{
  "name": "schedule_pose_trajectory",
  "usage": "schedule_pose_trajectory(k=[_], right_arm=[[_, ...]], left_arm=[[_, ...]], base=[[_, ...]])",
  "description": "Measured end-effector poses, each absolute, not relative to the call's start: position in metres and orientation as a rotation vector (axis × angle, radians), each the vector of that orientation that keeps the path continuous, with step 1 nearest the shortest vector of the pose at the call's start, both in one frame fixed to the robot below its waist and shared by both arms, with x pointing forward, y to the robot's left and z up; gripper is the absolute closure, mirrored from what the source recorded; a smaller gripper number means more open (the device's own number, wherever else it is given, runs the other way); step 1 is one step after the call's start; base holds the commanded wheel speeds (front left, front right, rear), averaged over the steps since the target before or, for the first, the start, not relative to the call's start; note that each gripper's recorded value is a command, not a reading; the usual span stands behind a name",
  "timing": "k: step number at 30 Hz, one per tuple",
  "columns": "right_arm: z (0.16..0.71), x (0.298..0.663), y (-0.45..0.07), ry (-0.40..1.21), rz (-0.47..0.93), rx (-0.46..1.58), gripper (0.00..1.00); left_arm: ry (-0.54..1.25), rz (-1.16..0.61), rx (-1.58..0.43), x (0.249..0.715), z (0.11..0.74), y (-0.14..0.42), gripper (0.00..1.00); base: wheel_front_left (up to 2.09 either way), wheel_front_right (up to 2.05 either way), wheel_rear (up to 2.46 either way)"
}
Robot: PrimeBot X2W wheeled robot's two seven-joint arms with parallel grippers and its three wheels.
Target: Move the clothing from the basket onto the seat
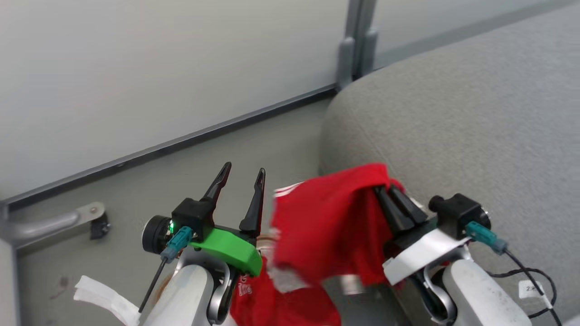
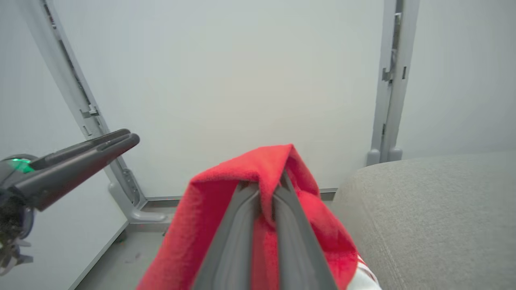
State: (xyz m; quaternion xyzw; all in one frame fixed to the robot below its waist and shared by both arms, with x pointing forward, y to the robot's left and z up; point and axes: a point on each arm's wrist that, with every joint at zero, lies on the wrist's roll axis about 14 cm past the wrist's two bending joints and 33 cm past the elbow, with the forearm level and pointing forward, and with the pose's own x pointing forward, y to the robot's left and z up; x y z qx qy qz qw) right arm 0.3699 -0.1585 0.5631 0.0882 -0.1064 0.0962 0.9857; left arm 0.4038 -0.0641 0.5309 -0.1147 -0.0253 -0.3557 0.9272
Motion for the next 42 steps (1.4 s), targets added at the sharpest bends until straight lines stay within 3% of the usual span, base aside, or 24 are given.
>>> schedule_pose_trajectory(k=[9,18,32,37,42], right_arm=[[0.587,0.341,-0.231,-0.301,-0.027,0.147,1.00],[0.625,0.330,-0.308,-0.355,-0.183,-0.072,1.00],[0.702,0.415,-0.367,-0.385,-0.222,-0.393,1.00],[0.695,0.451,-0.389,-0.319,-0.258,-0.471,1.00],[0.644,0.479,-0.416,-0.157,-0.310,-0.500,1.00]], left_arm=[[-0.009,-0.868,-0.235,0.393,0.518,-0.113,0.00],[0.037,-1.011,-0.249,0.383,0.501,-0.156,0.00],[0.094,-1.041,-0.263,0.409,0.459,-0.170,0.00],[0.112,-1.034,-0.269,0.421,0.441,-0.168,0.00],[0.131,-1.022,-0.274,0.435,0.423,-0.163,0.00]], base=[[0.00,0.00,0.00],[0.00,0.00,0.00],[0.00,0.00,0.00],[0.00,0.00,0.00],[0.00,0.00,0.00]])
